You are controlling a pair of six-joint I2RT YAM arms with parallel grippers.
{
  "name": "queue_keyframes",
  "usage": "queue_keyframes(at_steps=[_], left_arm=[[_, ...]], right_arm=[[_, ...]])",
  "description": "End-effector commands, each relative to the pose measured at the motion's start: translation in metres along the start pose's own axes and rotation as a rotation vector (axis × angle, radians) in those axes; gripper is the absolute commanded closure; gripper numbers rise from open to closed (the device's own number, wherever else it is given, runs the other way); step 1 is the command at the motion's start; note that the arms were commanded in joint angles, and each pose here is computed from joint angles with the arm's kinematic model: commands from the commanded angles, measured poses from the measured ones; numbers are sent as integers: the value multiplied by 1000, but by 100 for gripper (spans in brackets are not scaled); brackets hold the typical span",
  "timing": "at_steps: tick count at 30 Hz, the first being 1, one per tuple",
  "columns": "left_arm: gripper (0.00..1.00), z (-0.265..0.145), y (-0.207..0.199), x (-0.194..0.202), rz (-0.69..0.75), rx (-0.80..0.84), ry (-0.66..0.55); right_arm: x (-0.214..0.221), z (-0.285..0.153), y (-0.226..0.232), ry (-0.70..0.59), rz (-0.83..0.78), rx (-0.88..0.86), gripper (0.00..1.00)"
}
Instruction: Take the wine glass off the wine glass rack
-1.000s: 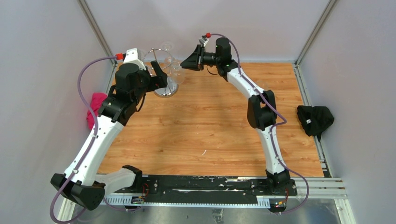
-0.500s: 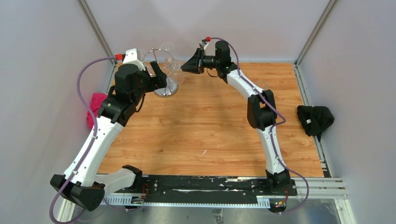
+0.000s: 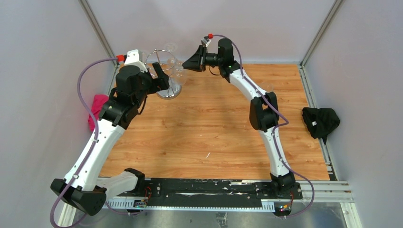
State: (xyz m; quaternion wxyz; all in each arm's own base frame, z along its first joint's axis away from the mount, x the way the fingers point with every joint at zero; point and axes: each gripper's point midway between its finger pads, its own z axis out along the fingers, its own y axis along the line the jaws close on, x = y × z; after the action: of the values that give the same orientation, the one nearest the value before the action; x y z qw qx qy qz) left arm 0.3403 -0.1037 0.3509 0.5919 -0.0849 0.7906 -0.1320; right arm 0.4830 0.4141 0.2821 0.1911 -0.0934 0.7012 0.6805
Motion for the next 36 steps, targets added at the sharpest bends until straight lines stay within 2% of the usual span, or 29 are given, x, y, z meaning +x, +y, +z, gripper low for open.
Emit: queue_keyframes(at_steps=[1, 19, 36], left_arm=[[0, -5, 5, 2, 20, -17, -1], [0, -6, 5, 1, 23, -14, -4], [0, -6, 5, 3, 22, -15, 0]], right_arm=[[9, 13, -10, 17, 24, 6, 65], [3, -9, 27, -18, -54, 11, 65], [-1, -18, 9, -33, -41, 60, 65]])
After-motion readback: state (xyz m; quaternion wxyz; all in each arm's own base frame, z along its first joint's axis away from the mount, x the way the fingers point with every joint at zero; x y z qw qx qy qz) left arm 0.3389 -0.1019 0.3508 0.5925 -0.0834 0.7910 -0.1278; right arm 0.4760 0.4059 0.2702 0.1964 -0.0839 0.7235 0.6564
